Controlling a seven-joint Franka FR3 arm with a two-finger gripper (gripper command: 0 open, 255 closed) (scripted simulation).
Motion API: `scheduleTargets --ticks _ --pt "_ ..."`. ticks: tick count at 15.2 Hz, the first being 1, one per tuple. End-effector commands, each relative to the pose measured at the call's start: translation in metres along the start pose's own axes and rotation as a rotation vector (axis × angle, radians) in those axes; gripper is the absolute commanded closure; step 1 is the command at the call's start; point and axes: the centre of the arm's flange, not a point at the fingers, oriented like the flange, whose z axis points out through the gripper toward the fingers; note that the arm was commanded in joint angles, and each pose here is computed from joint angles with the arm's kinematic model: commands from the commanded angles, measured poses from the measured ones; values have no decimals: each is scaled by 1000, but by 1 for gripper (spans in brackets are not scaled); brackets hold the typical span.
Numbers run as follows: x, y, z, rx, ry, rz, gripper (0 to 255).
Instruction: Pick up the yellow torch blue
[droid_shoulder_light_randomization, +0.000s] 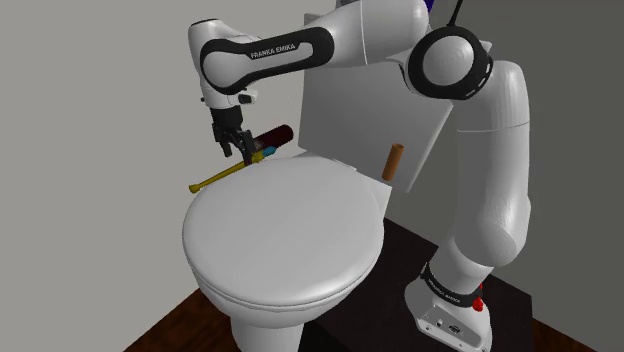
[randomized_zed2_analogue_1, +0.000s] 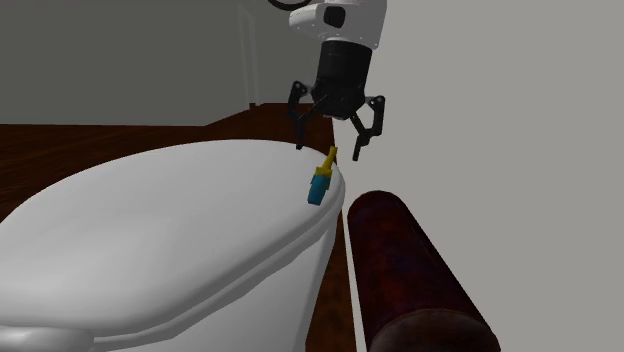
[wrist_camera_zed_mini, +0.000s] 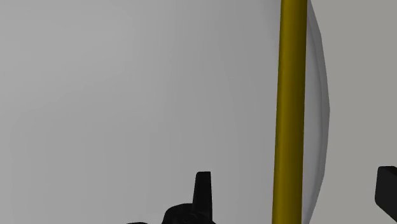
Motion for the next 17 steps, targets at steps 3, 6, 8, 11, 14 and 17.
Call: scheduleTargets --ticks 3,6,8,11,14,17 --pt "-2 -5 24 -1 0 2 0" --pt "-2 -3 22 -1 0 2 255" --pt "-3 -3 22 -1 1 2 255" --pt "-4 -4 21 -1 1 2 255" --pt "-4 -3 21 -1 1 2 255" --pt "-1 -3 13 -1 0 2 255"
